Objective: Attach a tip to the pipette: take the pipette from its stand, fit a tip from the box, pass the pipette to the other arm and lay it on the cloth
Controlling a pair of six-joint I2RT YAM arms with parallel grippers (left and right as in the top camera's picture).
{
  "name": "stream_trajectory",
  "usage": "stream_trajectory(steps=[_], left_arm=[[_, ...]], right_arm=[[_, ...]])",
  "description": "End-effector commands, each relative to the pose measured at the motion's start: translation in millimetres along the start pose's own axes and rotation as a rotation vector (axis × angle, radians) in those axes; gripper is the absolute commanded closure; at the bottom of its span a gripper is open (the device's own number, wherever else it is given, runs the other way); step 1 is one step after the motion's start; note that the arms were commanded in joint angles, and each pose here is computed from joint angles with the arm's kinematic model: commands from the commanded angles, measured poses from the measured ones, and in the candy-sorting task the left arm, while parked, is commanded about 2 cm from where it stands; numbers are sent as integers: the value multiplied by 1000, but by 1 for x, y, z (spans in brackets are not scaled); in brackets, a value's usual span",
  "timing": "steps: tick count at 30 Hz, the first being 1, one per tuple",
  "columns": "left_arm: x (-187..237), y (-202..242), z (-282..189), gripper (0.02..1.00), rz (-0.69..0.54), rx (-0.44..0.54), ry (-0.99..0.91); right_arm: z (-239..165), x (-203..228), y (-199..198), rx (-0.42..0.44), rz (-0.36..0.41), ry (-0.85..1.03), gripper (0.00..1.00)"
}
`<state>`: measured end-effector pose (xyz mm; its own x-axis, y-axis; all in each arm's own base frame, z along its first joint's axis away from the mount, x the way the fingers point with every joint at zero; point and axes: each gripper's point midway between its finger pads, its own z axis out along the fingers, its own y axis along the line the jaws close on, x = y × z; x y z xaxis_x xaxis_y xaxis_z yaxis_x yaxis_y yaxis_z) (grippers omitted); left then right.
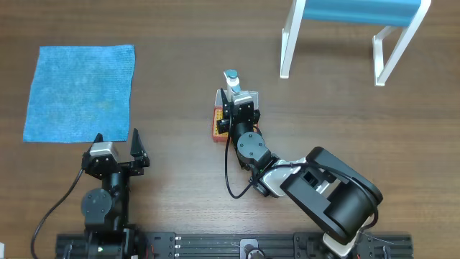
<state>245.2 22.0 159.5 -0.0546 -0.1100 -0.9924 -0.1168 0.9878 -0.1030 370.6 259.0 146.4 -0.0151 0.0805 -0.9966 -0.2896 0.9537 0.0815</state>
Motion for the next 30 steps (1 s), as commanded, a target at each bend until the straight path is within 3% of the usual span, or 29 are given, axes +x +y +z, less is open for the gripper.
stream_trajectory(steps=[1,8,17,30], left_arm=[[1,3,0,165,12,-13,0],[1,3,0,165,12,-13,0],[1,3,0,165,12,-13,0],[1,3,0,165,12,-13,0]], right_arm=[[0,6,-1,16,-20,34,925],[-1,26,-3,18,-53,106,925],[0,-21,0,10,-24,-75,928],[-6,-9,2,46,-24,0,928]])
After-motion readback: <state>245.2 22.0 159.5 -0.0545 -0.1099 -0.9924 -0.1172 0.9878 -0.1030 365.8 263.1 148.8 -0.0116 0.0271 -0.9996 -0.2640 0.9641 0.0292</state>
